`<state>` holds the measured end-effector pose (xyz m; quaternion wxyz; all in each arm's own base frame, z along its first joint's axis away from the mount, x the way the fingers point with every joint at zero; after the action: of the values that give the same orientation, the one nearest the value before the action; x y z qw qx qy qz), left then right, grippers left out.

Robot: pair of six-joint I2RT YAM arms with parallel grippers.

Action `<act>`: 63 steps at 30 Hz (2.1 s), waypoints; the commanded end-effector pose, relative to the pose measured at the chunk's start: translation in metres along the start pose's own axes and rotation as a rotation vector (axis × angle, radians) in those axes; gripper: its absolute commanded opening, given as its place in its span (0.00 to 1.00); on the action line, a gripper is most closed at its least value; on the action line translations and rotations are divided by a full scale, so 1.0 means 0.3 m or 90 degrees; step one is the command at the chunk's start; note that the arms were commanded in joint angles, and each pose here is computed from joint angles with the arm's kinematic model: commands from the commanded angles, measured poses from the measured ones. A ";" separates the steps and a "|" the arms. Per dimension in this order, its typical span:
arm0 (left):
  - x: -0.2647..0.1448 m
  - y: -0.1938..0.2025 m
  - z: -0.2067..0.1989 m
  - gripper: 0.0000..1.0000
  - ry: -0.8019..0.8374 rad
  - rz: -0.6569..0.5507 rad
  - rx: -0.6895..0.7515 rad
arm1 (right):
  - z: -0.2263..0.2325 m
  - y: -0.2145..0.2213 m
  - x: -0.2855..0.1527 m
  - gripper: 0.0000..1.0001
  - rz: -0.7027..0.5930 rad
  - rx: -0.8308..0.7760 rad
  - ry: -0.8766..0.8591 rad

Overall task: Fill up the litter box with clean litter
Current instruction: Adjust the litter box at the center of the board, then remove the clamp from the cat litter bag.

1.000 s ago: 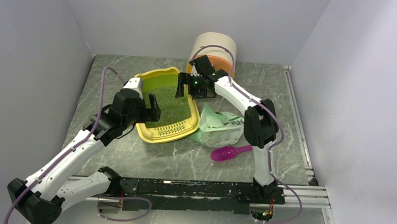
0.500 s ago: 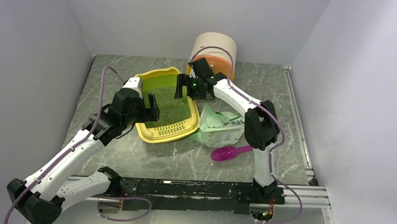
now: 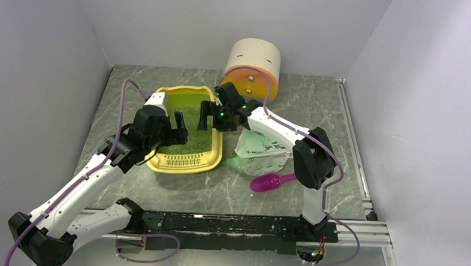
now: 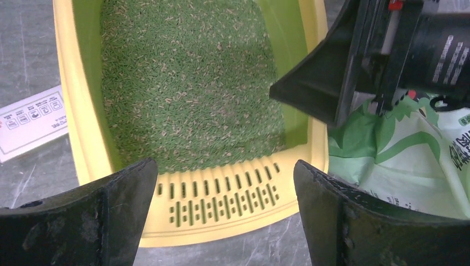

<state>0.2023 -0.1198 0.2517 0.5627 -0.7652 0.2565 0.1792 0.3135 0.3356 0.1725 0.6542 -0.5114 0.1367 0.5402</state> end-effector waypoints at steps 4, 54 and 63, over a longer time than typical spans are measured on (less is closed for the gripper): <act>-0.024 -0.024 -0.004 0.97 0.003 -0.021 -0.004 | 0.117 0.054 -0.051 1.00 0.022 -0.017 -0.018; 0.105 0.279 -0.771 0.51 0.493 0.033 0.697 | -0.416 0.234 -1.022 1.00 -0.526 0.023 0.487; 0.182 0.241 -0.685 0.55 0.484 0.030 0.622 | -0.406 0.230 -1.012 1.00 -0.517 -0.005 0.466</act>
<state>0.1830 -0.3549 0.2179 0.7305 -0.3834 0.5170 -0.2281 0.1846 0.0549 0.3038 0.7184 -0.6760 0.1618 0.0258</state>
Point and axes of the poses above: each gripper's point midway between its finger pads, its own x axis out along the fingers, its own z axis along the line the jaws close on, y = z × x, the point moved 7 cm from there along -x, back along the fingers, and after that the axes turned 3 degrees about -x, right-handed, at the moved point
